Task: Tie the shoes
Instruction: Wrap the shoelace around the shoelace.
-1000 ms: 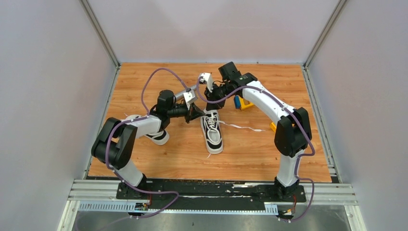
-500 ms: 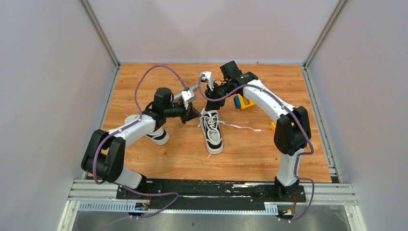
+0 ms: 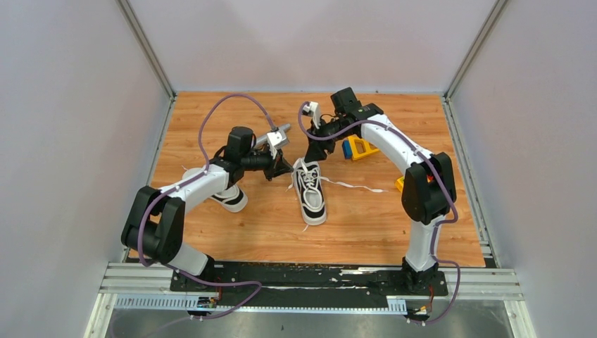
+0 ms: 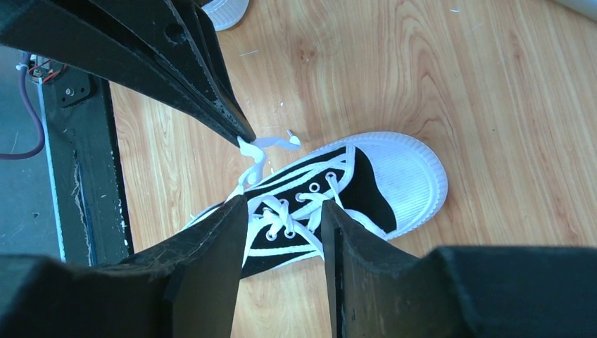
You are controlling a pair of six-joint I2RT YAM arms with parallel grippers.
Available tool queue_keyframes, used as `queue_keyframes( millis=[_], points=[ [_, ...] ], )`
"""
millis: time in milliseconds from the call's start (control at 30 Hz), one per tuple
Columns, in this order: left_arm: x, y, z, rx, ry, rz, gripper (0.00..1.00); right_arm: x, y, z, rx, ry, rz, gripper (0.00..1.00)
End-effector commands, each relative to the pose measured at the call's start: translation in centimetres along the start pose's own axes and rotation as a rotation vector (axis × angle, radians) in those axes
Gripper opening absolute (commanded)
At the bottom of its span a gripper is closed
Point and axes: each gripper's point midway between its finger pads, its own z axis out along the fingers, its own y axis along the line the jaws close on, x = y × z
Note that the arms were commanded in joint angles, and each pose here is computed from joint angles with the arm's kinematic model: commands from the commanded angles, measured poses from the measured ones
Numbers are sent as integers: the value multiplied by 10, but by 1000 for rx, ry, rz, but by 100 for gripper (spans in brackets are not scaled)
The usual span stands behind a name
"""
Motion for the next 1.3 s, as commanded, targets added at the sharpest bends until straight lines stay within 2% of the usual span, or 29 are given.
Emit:
queue_keyframes(
  millis=[0, 400, 700, 800, 933, 1100, 1267],
  points=[
    [-16, 7, -1, -13, -22, 44, 0, -5, 9, 3, -76, -43, -5, 44],
    [-19, 9, 0, -17, -29, 35, 0, 2, 19, 10, -130, -31, 19, 46],
    [-15, 8, 2, -8, -22, 22, 0, -3, 18, 18, -129, -25, 23, 35],
    [-13, 7, 4, 3, -21, 13, 0, -5, 16, 19, -120, -27, 24, 23],
    [-7, 4, 8, 25, -18, -10, 0, -16, 13, 16, -97, -46, 22, 0],
    [-2, 1, 19, 51, -31, -23, 0, -25, 7, 12, -54, -70, 53, 0],
    [-4, 2, 29, 67, -55, -98, 0, -24, 1, 11, -52, -87, 138, 0]
  ],
)
